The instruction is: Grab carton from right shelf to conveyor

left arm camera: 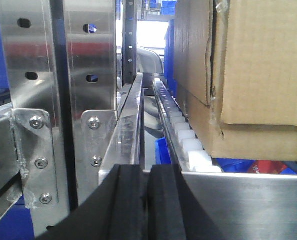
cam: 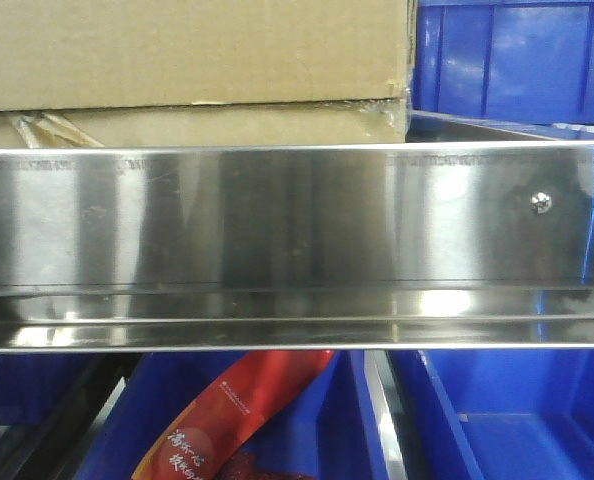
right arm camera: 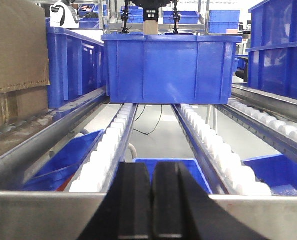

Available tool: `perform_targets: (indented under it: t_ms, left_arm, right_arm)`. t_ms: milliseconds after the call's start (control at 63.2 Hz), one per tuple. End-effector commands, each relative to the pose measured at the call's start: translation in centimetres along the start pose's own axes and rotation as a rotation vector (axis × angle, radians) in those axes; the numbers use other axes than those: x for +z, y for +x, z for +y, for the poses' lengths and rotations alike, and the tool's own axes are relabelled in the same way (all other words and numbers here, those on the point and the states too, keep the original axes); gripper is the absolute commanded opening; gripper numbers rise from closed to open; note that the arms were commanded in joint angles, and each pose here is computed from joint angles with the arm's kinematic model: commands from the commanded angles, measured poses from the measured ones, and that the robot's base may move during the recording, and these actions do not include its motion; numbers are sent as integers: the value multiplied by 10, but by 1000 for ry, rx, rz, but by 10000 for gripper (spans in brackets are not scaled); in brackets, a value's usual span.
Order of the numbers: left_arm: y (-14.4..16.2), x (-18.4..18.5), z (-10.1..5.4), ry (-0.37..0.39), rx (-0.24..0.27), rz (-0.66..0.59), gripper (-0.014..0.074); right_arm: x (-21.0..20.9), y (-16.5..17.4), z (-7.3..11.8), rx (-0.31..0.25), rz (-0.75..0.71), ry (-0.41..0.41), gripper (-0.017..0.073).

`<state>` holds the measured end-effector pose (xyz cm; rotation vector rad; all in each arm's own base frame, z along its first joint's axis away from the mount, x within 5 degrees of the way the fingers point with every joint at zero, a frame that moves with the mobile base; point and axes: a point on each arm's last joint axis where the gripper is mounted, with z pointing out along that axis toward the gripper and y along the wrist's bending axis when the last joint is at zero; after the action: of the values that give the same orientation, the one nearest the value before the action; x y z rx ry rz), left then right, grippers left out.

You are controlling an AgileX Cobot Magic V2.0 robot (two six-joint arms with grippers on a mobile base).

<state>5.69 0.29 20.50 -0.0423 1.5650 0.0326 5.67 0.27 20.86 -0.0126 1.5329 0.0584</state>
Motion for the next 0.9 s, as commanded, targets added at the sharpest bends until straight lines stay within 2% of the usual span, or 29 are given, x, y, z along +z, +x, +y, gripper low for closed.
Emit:
perform_targets:
  t_ms: [0, 380, 696, 776, 886]
  left_arm:
    - [-3, -1, -1, 8, -2, -23, 15]
    - [-4, -1, -1, 8, -2, -31, 15]
    - [-13, -1, -1, 17, -2, -133, 15]
    - [-14, -1, -1, 18, -27, -143, 15]
    - [-20, -2, -1, 20, -31, -177, 15]
  right_arm:
    - [0, -3, 0, 0, -28, 2, -67]
    - [0, -3, 0, 0, -28, 2, -67]
    - [0, -4, 0, 0, -42, 1, -67]
    - [-1, -8, 0, 0, -84, 4, -67]
    - [-1, -13, -1, 17, -140, 9, -67]
